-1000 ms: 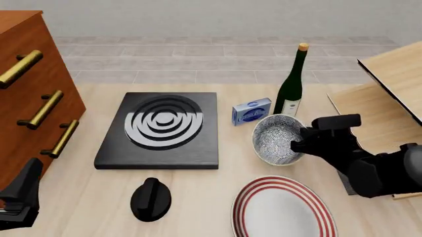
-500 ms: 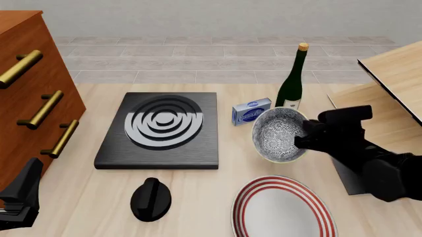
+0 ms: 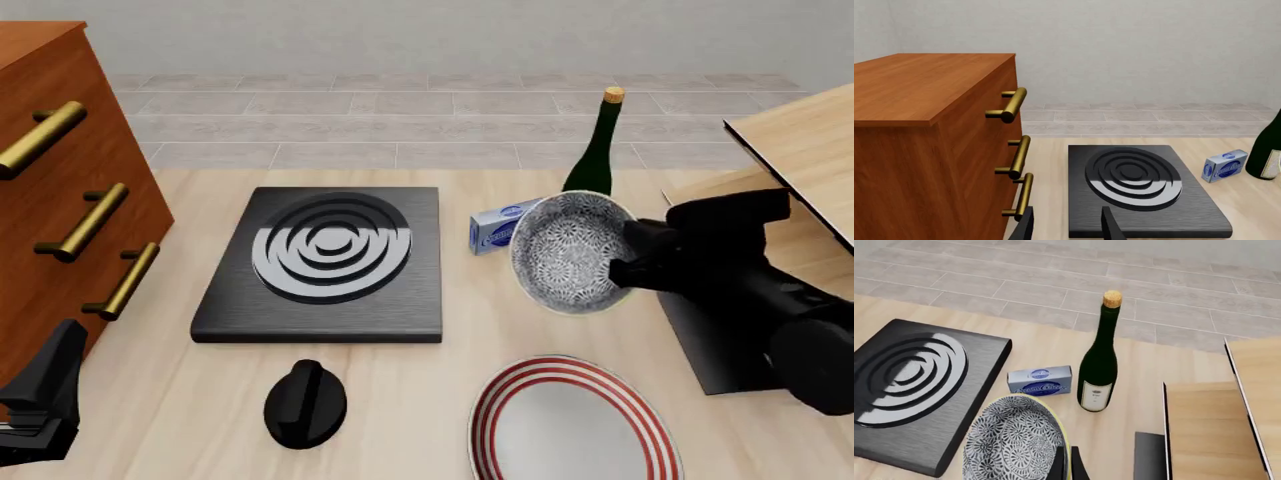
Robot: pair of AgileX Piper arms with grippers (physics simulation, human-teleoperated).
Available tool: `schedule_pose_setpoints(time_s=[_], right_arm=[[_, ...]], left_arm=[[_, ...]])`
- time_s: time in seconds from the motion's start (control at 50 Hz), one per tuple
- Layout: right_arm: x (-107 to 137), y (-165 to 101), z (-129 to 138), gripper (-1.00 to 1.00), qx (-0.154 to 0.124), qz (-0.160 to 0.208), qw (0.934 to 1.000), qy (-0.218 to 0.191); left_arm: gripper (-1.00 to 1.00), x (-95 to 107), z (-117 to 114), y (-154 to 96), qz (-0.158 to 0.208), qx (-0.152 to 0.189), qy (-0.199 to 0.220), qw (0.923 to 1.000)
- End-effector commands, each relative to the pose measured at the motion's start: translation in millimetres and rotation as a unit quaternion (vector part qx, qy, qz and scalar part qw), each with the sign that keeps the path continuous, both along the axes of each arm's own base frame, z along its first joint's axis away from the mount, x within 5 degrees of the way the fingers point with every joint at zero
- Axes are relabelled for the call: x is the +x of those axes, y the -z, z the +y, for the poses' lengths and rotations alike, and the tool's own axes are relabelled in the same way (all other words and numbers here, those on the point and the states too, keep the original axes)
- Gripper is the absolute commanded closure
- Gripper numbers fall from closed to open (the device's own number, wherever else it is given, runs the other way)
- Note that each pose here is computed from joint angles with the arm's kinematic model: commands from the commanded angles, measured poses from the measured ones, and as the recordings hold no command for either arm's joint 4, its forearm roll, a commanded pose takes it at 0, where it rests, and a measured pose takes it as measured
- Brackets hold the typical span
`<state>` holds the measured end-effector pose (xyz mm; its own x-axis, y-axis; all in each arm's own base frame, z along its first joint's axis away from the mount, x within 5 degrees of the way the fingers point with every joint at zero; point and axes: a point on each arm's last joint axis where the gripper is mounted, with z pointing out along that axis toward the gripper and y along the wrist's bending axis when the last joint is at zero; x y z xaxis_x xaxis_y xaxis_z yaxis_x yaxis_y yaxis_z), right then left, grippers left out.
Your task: Put the bowl on the stove.
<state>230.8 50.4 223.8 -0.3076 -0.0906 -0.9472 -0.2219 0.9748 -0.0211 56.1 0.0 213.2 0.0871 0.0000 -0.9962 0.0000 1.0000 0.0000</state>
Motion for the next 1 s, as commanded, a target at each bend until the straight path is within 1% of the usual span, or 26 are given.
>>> schedule_pose_setpoints(time_s=[0.02,0.22,0.38,0.44,0.54,0.56,0.6,0.64,0.8,0.86,0.94,0.98,1.0], right_arm=[[-8.3,-25.1,5.0,1.00,0.015,-0.021,0.9996,-0.010],[-3.4,-38.6,18.3,1.00,0.025,-0.026,0.9988,-0.033],[5.3,-45.4,33.1,1.00,0.038,-0.022,0.9977,-0.052],[14.1,-49.3,45.4,1.00,0.043,-0.018,0.9967,-0.067],[22.5,-53.8,57.2,1.00,0.049,-0.013,0.9956,-0.079],[26.8,-55.6,65.2,1.00,0.055,-0.009,0.9947,-0.087],[28.8,-56.2,67.0,1.00,0.053,-0.009,0.9946,-0.089],[33.5,-57.9,78.5,1.00,0.063,-0.002,0.9930,-0.100],[47.9,-62.1,96.8,1.00,0.073,0.009,0.9911,-0.111],[51.6,-63.3,101.3,1.00,0.068,0.010,0.9909,-0.116],[56.4,-66.5,109.5,1.00,0.076,0.016,0.9897,-0.120],[59.7,-67.3,113.4,1.00,0.075,0.018,0.9894,-0.122],[61.7,-66.4,117.1,1.00,0.084,0.024,0.9887,-0.122]], left_arm=[[-1.00,0.0,0.0,0.0,0.000,0.000,0.000,1.0000],[-1.00,0.0,0.0,0.0,0.000,0.000,0.000,1.0000],[-1.00,0.0,0.0,0.0,0.000,0.000,0.000,1.0000],[-1.00,0.0,0.0,0.0,0.000,0.000,0.000,1.0000],[-1.00,0.0,0.0,0.0,0.000,0.000,0.000,1.0000],[-1.00,0.0,0.0,0.0,0.000,0.000,0.000,1.0000],[-1.00,0.0,0.0,0.0,0.000,0.000,0.000,1.0000],[-1.00,0.0,0.0,0.0,0.000,0.000,0.000,1.0000],[-1.00,0.0,0.0,0.0,0.000,0.000,0.000,1.0000],[-1.00,0.0,0.0,0.0,0.000,0.000,0.000,1.0000],[-1.00,0.0,0.0,0.0,0.000,0.000,0.000,1.0000],[-1.00,0.0,0.0,0.0,0.000,0.000,0.000,1.0000],[-1.00,0.0,0.0,0.0,0.000,0.000,0.000,1.0000]])
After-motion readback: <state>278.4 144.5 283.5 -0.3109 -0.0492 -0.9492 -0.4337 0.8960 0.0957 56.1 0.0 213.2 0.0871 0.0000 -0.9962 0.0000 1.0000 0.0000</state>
